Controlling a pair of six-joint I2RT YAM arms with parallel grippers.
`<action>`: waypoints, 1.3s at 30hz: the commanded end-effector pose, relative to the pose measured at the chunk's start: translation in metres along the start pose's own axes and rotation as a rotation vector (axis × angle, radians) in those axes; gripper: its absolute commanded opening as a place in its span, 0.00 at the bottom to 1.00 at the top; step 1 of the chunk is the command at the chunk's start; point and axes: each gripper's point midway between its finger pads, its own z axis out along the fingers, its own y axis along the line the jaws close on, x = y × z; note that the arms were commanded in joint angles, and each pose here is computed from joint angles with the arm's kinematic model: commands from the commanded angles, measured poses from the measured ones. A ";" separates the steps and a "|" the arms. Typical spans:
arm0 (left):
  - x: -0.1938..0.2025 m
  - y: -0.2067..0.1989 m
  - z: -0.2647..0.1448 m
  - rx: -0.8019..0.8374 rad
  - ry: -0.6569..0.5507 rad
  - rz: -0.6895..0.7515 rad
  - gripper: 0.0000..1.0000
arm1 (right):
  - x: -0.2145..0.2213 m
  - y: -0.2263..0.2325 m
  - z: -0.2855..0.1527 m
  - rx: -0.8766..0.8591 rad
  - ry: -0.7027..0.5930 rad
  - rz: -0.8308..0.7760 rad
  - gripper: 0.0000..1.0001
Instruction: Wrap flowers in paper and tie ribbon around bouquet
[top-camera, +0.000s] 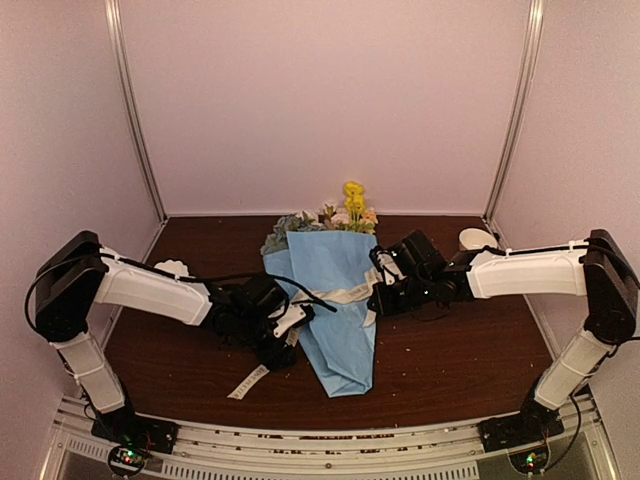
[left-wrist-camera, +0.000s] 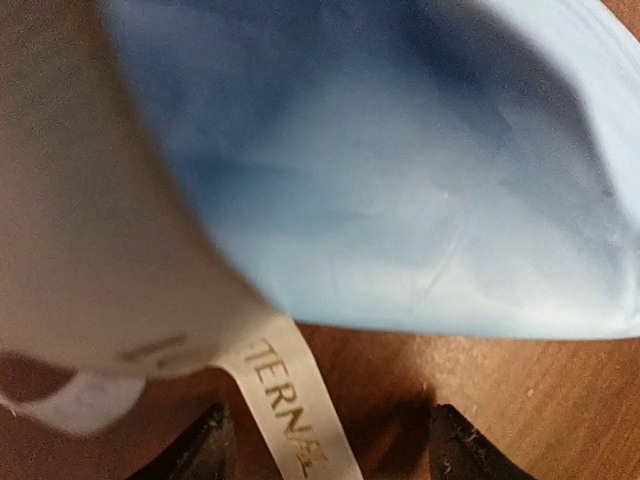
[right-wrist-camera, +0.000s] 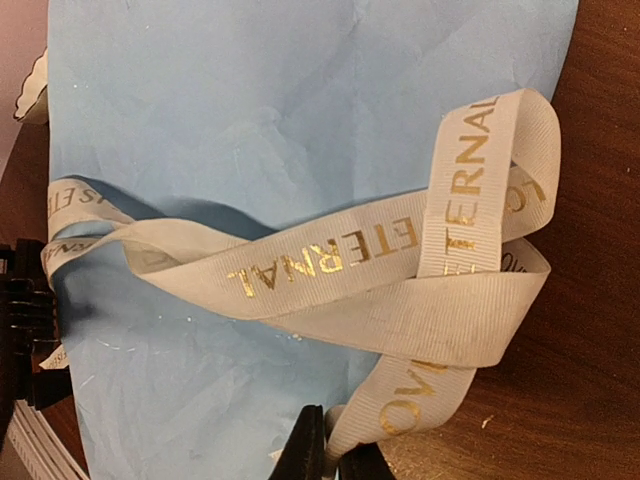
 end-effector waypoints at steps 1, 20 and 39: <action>-0.023 0.016 0.012 -0.052 -0.054 0.031 0.68 | -0.011 0.003 -0.002 -0.009 -0.030 -0.002 0.07; -0.004 0.061 0.018 -0.099 -0.020 -0.116 0.00 | -0.019 -0.008 -0.014 -0.007 -0.043 0.020 0.00; 0.046 0.172 -0.087 -0.430 -0.098 -0.562 0.00 | 0.011 -0.152 -0.136 0.818 0.021 -0.245 0.00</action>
